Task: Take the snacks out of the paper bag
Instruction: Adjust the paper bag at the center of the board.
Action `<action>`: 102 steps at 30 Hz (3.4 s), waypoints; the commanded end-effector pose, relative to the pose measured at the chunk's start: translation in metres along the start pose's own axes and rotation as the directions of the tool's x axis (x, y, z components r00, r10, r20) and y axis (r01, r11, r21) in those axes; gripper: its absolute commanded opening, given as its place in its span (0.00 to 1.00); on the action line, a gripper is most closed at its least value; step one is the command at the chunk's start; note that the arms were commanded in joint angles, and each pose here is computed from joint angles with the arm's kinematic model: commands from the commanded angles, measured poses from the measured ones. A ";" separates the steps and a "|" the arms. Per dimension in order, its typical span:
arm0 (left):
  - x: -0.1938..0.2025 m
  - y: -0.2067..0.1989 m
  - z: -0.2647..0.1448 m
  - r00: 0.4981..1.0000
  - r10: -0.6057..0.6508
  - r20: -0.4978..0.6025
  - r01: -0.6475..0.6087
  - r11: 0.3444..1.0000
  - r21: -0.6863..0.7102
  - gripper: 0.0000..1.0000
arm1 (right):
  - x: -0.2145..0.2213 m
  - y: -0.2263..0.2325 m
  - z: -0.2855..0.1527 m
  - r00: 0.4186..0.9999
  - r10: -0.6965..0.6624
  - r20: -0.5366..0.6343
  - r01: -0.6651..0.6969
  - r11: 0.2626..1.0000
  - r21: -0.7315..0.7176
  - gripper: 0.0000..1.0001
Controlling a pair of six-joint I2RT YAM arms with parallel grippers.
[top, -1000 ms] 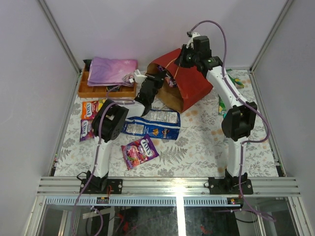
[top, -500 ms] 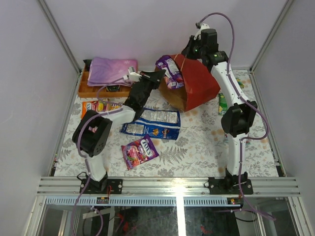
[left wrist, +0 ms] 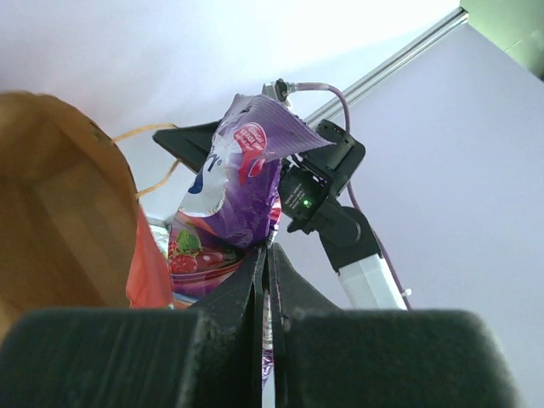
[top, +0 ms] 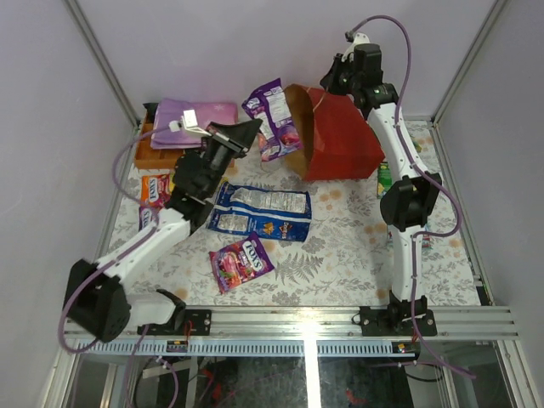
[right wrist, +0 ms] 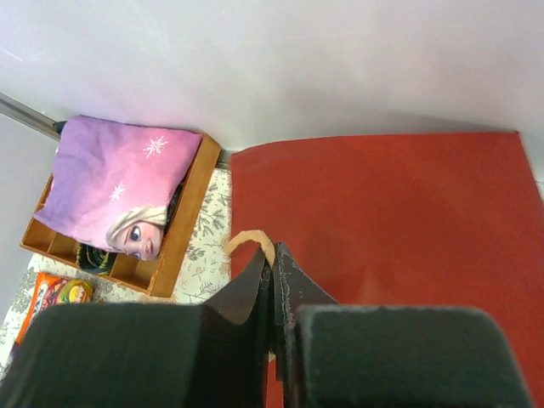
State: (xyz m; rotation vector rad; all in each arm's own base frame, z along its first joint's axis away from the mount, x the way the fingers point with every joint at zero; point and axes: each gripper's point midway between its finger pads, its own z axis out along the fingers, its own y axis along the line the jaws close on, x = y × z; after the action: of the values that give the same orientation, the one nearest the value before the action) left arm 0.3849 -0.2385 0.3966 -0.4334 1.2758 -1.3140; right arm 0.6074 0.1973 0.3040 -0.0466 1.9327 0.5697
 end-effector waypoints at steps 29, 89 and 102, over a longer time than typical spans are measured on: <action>-0.106 -0.056 -0.076 0.855 0.508 0.109 -0.504 0.862 -0.061 0.00 | -0.003 -0.111 -0.003 0.917 0.399 0.014 -0.397 0.916 -0.055 0.00; -0.116 0.076 0.009 0.784 0.594 -0.181 -0.616 0.780 -0.106 0.00 | 0.036 -0.042 -0.060 0.997 0.018 -0.075 0.004 0.956 0.292 0.60; -0.154 0.025 -0.035 0.720 0.689 -0.080 -0.687 0.693 -0.216 0.00 | 0.041 0.024 -0.040 0.998 0.007 -0.068 0.008 0.976 0.219 0.00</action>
State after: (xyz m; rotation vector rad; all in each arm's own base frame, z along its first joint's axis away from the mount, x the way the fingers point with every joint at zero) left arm 0.4114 -0.0993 0.4105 -0.0650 1.4599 -0.5972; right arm 0.5454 0.1902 0.2655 0.0742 2.1100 0.3229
